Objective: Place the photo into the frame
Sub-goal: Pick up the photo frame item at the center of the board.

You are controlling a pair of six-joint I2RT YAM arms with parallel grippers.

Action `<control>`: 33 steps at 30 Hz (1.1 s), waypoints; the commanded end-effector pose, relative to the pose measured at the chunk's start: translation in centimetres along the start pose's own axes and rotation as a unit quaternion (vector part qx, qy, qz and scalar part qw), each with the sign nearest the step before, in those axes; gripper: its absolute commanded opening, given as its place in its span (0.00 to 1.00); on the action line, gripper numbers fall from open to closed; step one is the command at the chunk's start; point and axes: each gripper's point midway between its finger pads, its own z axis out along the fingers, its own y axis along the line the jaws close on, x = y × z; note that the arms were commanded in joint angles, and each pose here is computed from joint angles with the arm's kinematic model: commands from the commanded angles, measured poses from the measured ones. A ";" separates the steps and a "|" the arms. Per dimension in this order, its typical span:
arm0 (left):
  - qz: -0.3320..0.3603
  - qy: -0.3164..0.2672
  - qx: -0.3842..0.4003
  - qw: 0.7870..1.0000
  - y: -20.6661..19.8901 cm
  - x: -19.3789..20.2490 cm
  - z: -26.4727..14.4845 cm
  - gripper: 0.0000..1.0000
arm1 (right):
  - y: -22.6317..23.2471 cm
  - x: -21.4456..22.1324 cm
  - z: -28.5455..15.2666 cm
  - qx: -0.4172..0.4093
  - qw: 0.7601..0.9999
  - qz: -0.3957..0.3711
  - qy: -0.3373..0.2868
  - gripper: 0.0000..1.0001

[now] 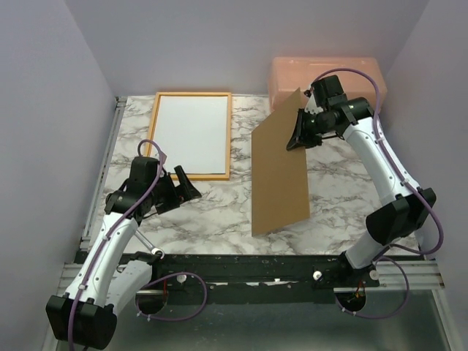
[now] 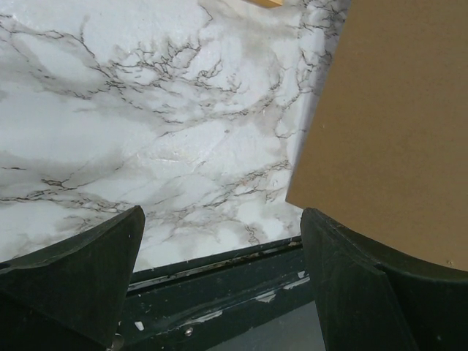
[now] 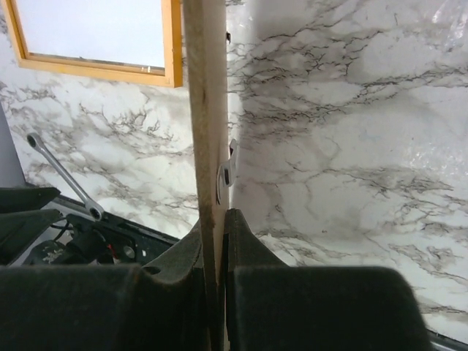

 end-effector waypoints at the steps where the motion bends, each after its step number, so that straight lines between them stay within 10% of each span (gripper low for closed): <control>1: 0.005 0.009 0.035 0.999 -1.9 0.0 -0.1 0.90 | 1.2 -0.2 0.6 -0.025 0.999 0.019 0.019 0.01; 14: 0.021 0.028 0.059 0.998 -4.7 -0.1 0.3 0.90 | 2.9 -0.9 3.8 -0.071 0.995 0.037 0.055 0.08; 25: 0.028 0.033 0.081 0.996 -6.5 -0.4 0.0 0.90 | 6.6 -2.4 1.2 -0.157 0.987 0.025 0.035 0.57; 33: 0.030 0.032 0.113 0.993 -8.3 -1.1 -0.7 0.91 | 10.8 -3.1 0.0 -0.242 0.970 0.016 0.026 0.64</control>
